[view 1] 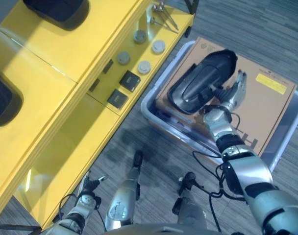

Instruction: Move parts from the plastic box to the shelf.

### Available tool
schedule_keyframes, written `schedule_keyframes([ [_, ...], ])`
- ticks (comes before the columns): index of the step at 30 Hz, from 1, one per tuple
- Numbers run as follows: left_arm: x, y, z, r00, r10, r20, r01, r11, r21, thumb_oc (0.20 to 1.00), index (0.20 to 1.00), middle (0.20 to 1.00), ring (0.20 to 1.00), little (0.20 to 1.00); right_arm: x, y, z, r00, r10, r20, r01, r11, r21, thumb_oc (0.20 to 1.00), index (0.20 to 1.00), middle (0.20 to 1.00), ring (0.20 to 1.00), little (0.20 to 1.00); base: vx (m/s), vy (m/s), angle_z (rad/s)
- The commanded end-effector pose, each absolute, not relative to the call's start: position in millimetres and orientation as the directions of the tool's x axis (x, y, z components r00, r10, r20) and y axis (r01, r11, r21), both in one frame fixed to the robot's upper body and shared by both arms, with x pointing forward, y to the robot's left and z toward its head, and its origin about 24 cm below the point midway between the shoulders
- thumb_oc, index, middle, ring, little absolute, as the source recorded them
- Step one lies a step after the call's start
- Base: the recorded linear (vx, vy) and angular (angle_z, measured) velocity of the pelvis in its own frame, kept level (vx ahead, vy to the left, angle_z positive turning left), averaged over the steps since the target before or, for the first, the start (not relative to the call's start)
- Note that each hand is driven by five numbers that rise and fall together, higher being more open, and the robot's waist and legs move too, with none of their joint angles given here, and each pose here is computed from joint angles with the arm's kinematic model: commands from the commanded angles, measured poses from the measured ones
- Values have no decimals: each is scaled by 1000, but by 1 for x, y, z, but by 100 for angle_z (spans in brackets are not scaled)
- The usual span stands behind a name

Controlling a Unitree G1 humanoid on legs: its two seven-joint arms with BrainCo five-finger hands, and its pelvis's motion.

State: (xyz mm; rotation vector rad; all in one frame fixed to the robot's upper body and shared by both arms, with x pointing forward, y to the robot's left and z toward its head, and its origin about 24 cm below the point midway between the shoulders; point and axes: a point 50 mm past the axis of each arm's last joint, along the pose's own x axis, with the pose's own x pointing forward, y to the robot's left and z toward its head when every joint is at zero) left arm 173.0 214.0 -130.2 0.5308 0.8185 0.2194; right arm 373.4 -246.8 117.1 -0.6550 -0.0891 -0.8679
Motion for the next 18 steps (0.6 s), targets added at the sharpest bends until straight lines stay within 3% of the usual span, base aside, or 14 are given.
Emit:
schedule_keyframes([
  [1, 182, 218, -127, 672, 399, -624, 35, 824, 565, 1000, 1000, 1000, 1000, 1000, 372, -255, 113, 652, -699, 294, 730, 472, -495, 1000, 1000, 1000, 1000, 1000, 0, 0, 0],
  [6, 183, 217, -127, 675, 391, -625, 40, 828, 560, 1000, 1000, 1000, 1000, 1000, 373, -251, 90, 723, -674, 150, 617, 533, -579, 1000, 1000, 1000, 1000, 1000, 0, 0, 0],
  [7, 184, 217, -127, 678, 386, -626, 44, 828, 558, 1000, 1000, 1000, 1000, 1000, 373, -252, 86, 739, -665, 109, 585, 554, -592, 953, 953, 953, 953, 953, 0, 0, 0],
  [8, 185, 217, -127, 680, 383, -626, 47, 829, 558, 1000, 1000, 1000, 1000, 1000, 374, -252, 85, 754, -651, 85, 560, 571, -600, 407, 407, 407, 407, 407, 0, 0, 0],
  [9, 186, 218, -126, 684, 376, -625, 57, 827, 560, 1000, 1000, 1000, 1000, 1000, 374, -255, 82, 773, -633, 30, 511, 595, -620, 200, 200, 200, 200, 200, 0, 0, 0],
  [18, 179, 227, -128, 658, 392, -643, 74, 816, 574, 1000, 1000, 1000, 1000, 1000, 372, -265, 79, 785, -620, -17, 472, 615, -632, 200, 200, 200, 200, 200, 4, -1, 0],
])
